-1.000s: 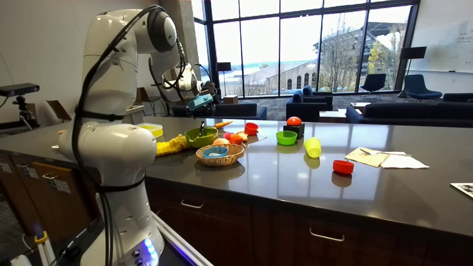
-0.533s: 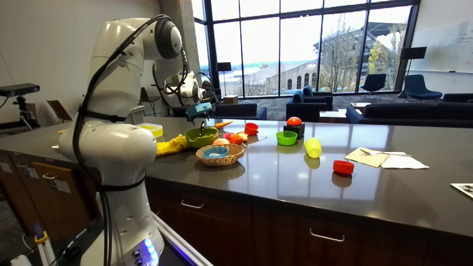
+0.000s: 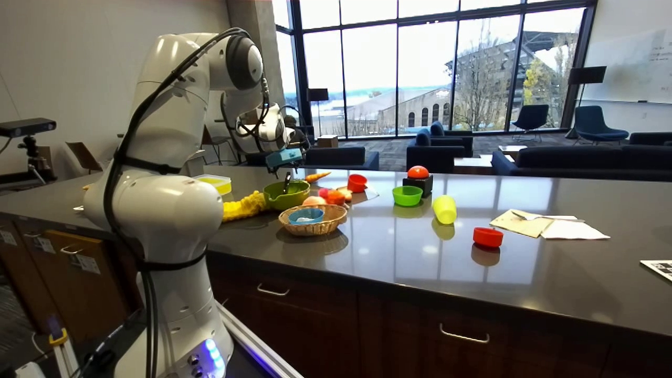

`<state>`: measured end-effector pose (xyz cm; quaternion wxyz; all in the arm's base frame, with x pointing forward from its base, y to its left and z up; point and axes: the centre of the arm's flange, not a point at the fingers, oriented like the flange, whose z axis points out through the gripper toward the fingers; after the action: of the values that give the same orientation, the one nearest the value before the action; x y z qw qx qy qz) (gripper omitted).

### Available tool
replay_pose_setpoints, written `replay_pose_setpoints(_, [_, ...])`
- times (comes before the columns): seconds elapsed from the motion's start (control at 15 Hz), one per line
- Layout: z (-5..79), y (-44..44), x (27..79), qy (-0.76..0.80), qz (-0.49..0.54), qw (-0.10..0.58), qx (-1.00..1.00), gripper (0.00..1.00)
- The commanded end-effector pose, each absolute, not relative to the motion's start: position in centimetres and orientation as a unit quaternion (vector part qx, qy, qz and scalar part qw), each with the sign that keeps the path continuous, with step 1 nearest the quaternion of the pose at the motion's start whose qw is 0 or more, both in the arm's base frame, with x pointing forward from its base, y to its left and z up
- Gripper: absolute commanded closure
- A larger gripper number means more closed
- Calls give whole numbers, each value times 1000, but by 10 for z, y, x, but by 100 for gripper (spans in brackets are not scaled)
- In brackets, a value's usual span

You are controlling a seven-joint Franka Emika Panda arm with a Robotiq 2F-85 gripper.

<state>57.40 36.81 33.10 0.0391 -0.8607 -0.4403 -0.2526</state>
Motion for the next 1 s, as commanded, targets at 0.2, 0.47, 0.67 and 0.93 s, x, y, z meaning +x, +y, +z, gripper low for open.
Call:
replay_pose_setpoints(0.2, [332, 371, 579, -427, -251, 46, -868, 63])
replay_pose_setpoints(0.47, [332, 369, 578, -425, -250, 47, -869, 94])
replay_pose_setpoints(0.67, [333, 369, 575, -426, -251, 48, -868, 95])
replay_pose_setpoints(0.93, [338, 376, 564, -439, -255, 56, -859, 95])
